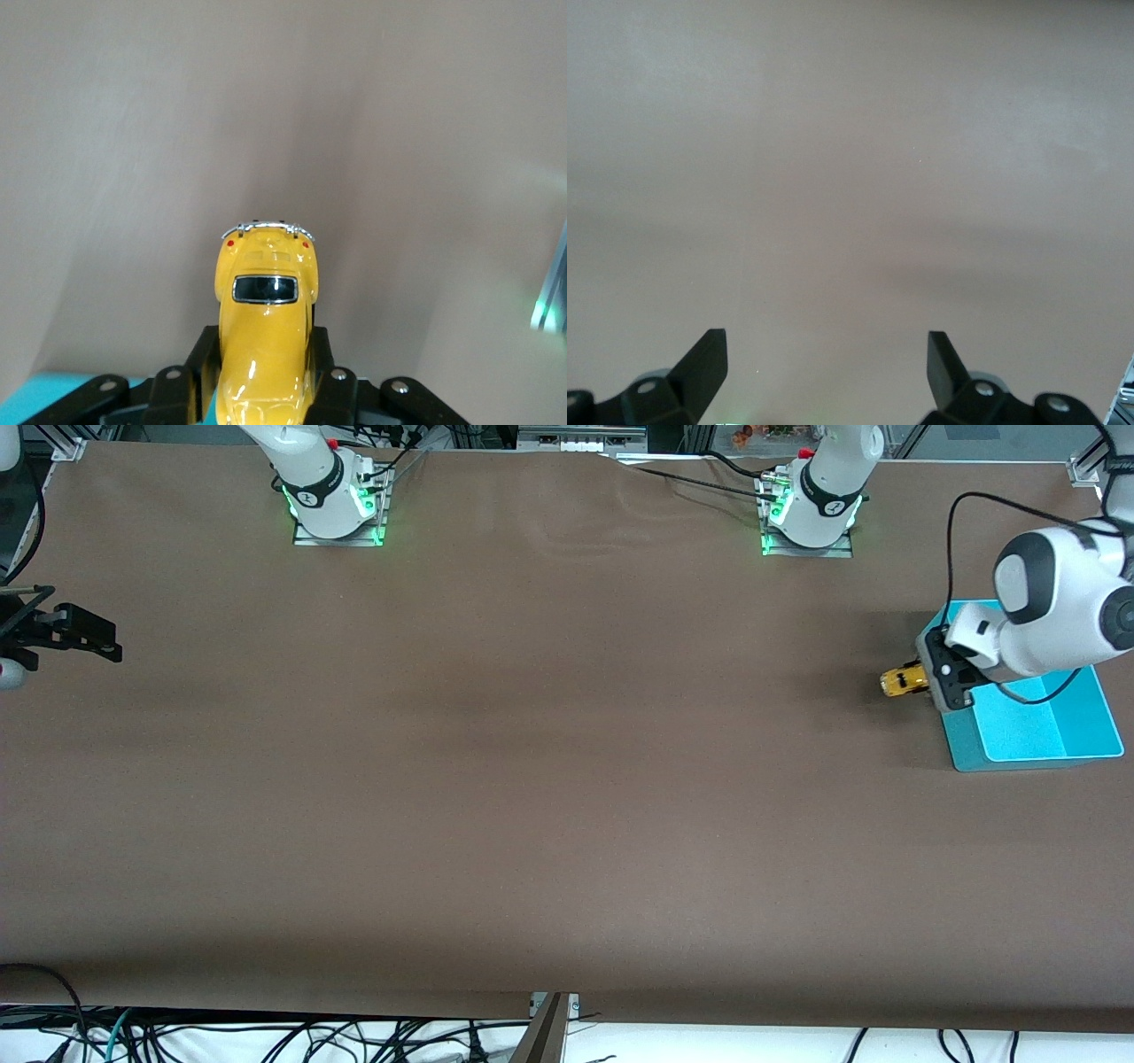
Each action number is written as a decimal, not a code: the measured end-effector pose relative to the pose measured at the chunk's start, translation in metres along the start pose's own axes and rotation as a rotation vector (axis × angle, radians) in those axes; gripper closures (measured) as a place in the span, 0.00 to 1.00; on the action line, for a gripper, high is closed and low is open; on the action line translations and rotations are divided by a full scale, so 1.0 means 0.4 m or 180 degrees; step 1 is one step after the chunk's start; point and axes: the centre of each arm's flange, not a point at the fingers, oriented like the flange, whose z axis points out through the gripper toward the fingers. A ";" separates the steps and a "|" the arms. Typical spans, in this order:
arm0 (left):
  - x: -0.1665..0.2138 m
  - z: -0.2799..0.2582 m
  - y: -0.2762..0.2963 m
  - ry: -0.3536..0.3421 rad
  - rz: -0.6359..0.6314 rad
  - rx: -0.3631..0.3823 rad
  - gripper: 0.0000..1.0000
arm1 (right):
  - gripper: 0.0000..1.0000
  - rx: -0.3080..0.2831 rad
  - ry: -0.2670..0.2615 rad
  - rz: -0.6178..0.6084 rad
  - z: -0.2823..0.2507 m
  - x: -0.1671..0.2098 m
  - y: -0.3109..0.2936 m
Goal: Wind and store yellow beetle car
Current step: 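Carry the car over the blue bin and lower it inside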
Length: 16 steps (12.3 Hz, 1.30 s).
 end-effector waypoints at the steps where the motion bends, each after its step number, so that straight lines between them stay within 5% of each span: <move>1: -0.032 -0.023 0.001 -0.0078 0.0119 0.0019 0.56 | 0.00 0.0000 0.0000 0.0000 0.000 0.000 0.000; 7: -0.243 -0.010 -0.018 -0.0605 0.0641 0.0029 0.56 | 0.00 0.0000 0.0000 0.0000 0.000 0.000 0.000; 16: -0.404 0.350 0.026 -0.0352 0.0538 -0.0158 0.56 | 0.00 0.0001 -0.0003 0.0000 0.001 0.000 0.000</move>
